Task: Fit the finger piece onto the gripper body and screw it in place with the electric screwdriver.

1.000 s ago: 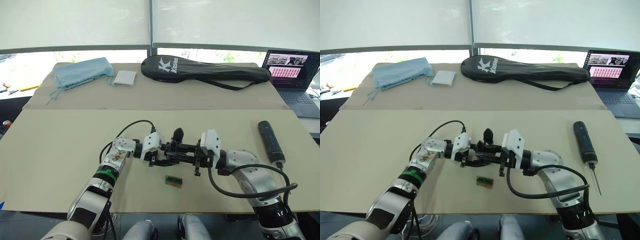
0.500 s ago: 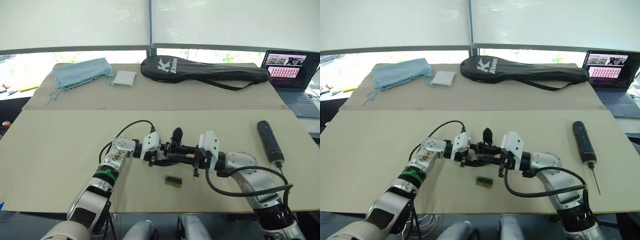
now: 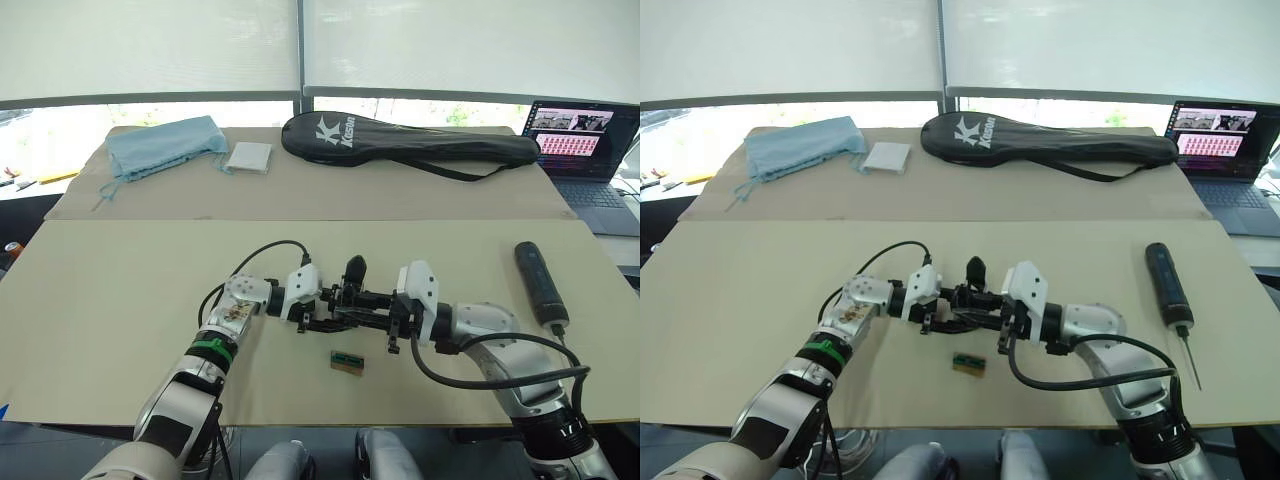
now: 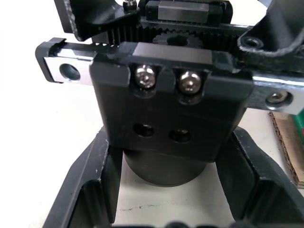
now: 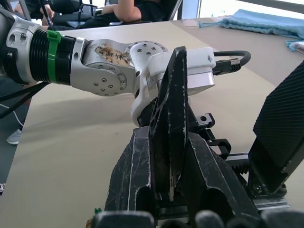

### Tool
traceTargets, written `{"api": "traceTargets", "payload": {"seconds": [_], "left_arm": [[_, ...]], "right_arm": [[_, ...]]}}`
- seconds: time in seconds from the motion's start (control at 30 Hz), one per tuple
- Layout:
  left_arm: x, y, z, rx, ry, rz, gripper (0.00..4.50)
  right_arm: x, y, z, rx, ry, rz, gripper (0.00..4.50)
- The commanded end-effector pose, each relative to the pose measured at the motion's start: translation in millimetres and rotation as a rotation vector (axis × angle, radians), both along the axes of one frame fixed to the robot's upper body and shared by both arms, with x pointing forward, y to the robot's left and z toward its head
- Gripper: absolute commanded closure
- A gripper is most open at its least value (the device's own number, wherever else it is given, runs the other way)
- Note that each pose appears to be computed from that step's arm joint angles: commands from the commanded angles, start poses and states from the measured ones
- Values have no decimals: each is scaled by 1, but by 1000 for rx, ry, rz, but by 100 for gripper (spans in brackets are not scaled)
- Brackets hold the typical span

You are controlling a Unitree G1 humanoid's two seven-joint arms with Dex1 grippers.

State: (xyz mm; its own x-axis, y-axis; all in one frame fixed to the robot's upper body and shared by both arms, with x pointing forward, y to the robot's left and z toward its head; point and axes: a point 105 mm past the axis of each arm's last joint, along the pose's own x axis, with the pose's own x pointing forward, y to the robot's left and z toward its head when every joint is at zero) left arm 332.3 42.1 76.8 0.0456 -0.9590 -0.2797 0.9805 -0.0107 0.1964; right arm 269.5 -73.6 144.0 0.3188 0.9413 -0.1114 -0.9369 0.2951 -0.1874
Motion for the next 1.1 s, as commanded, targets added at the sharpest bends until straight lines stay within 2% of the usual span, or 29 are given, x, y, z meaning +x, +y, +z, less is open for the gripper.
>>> {"api": "traceTargets", "payload": {"seconds": [0.03, 0.27, 0.5, 0.67, 0.87, 1.1], "left_arm": [[1, 8, -7, 28, 22, 31, 222], [0, 8, -8, 28, 28, 31, 222], [-1, 8, -9, 28, 33, 30, 222], [-2, 8, -9, 38, 38, 23, 222], [-1, 8, -8, 35, 37, 25, 222], [-2, 8, -9, 34, 39, 29, 222]], "right_arm": [[-7, 0, -7, -27, 40, 26, 411], [-8, 2, -10, -33, 65, 29, 411], [4, -1, -19, -55, 98, -21, 411], [9, -6, -30, -110, 169, -27, 411], [12, -7, -32, -115, 184, -33, 411], [11, 1, -14, -69, 103, 6, 411]]}}
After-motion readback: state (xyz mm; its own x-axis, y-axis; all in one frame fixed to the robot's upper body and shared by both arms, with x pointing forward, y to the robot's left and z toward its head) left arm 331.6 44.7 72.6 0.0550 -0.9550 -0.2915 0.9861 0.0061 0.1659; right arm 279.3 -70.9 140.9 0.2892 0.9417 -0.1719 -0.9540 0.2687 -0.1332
